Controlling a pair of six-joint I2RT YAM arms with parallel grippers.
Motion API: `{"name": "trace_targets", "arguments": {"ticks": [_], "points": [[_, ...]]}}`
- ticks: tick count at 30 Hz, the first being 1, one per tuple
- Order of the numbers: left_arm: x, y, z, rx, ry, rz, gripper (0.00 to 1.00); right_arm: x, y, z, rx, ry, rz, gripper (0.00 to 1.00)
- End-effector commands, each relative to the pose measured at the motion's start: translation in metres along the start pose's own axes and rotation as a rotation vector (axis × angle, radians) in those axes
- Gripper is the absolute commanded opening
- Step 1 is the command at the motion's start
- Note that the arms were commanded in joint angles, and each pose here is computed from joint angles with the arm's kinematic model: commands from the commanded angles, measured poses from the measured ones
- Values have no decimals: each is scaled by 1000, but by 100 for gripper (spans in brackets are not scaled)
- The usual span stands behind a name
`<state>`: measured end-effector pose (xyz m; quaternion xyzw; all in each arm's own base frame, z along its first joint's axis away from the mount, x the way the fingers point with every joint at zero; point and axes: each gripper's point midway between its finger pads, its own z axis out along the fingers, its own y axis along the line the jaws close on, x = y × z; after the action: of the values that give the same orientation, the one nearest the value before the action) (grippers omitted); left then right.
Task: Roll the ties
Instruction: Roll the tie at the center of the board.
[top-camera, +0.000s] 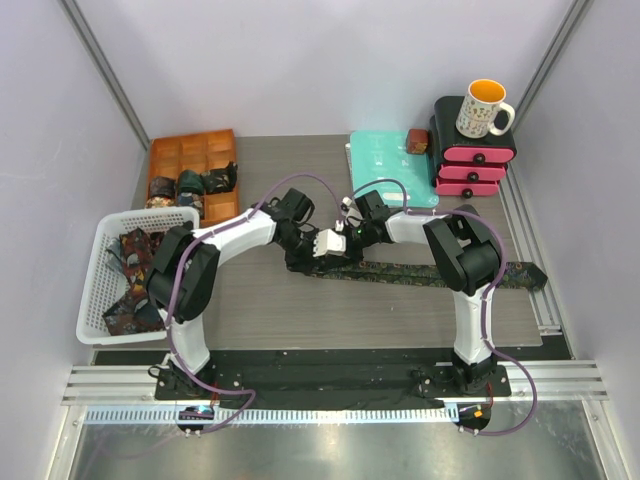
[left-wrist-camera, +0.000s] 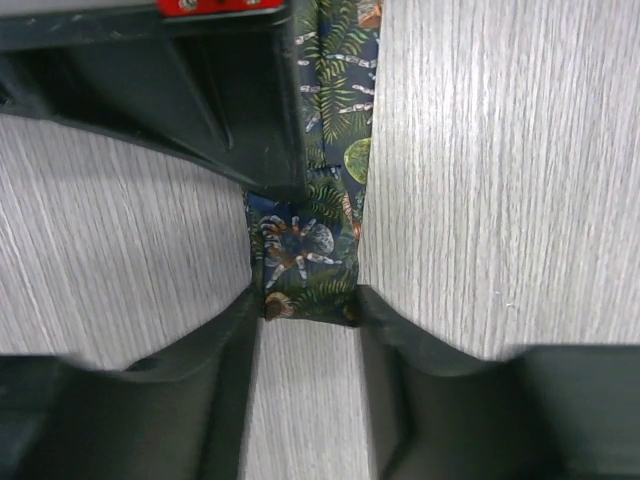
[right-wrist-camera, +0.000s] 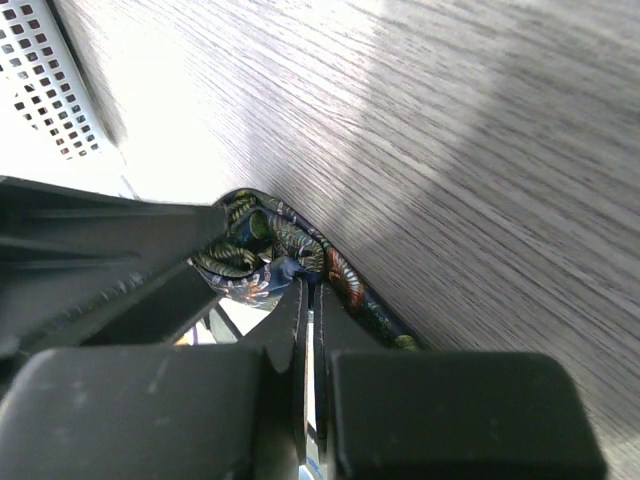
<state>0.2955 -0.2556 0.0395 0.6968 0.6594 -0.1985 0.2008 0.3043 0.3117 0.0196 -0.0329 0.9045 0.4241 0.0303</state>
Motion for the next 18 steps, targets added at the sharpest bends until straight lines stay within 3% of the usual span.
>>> {"name": "trace_targets", "arguments": {"ticks": [1, 12, 18], "points": [[-10, 0, -4, -1, -25, 16, 36, 4, -28, 7, 88, 2, 9, 1], [-60, 11, 5, -26, -100, -11, 34, 2, -25, 9, 72, -4, 33, 1], [-51, 6, 29, -5, -12, -32, 33, -1, -15, 7, 33, -12, 44, 1]]}}
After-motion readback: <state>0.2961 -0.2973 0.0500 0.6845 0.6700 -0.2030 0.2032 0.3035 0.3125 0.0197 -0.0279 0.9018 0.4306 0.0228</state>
